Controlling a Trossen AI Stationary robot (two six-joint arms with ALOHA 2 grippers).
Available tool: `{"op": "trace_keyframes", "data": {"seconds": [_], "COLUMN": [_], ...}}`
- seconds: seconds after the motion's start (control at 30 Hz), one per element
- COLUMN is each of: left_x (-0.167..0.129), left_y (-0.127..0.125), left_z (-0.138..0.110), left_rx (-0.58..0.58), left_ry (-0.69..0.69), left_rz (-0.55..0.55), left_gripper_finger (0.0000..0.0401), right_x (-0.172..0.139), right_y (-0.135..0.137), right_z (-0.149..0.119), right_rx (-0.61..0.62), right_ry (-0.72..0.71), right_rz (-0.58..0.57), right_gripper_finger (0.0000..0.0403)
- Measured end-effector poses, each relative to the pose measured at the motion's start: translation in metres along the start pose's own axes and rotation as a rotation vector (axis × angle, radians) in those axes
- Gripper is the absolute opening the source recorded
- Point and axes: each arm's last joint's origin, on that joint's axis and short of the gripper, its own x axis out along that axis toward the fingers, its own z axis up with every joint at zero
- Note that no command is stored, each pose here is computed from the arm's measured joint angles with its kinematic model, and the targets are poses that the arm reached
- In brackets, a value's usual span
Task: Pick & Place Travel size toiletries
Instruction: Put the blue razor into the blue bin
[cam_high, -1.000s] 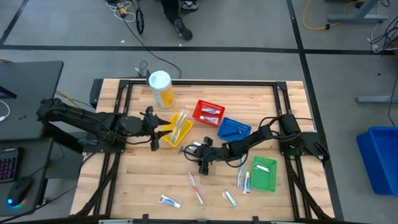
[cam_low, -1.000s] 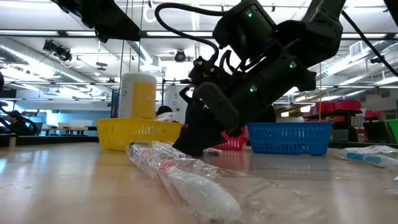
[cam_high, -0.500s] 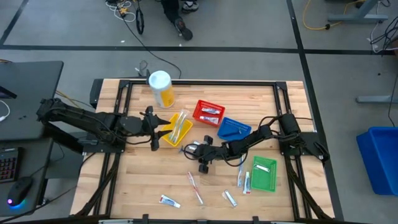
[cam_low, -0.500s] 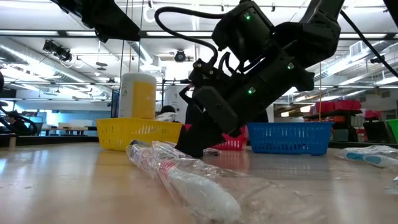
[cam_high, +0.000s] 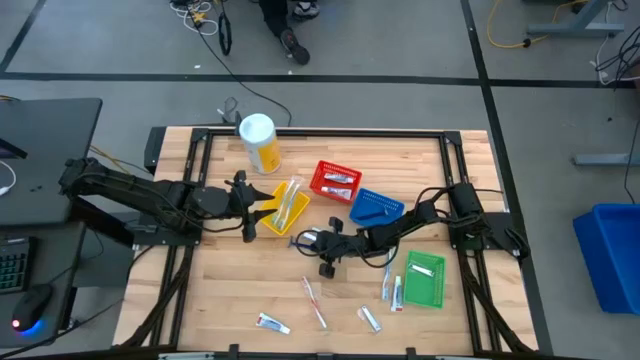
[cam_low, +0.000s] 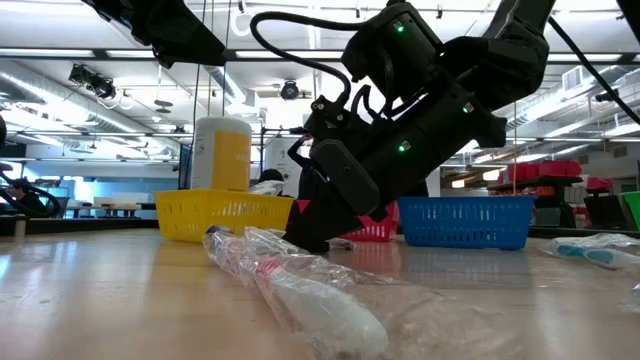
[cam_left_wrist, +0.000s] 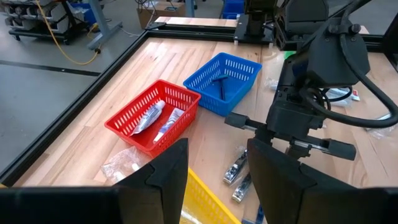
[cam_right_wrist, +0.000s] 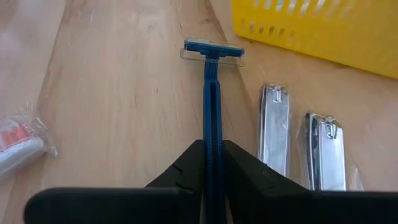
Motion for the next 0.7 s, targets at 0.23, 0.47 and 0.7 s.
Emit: {"op": "trace_keyframes", "data": {"seconds": [0.23,0.47,0.7], "left_x": [0.000,0.000,0.000], "left_y": [0.000,0.000,0.000], "left_z": [0.000,0.000,0.000], "left_rx": [-0.001,-0.001,0.000], "left_ry": [0.000,0.001,0.005], "left_rz": [0.000,0.000,0.001], "left_gripper_finger": [0.0171,0.0171,0.0171], "right_x": [-0.002,-0.023,-0.068], "right_y": [0.006,0.011,0.005], "right_z": [0.000,0.021,0.050], "right_rx": [-0.005,-0.011,-0.042], "right_ry": [-0.030,-0.063,-0.040], "right_rz": [-0.014,0.054,0.028], "right_gripper_finger": [0.0055,0.0054,0.0054]}}
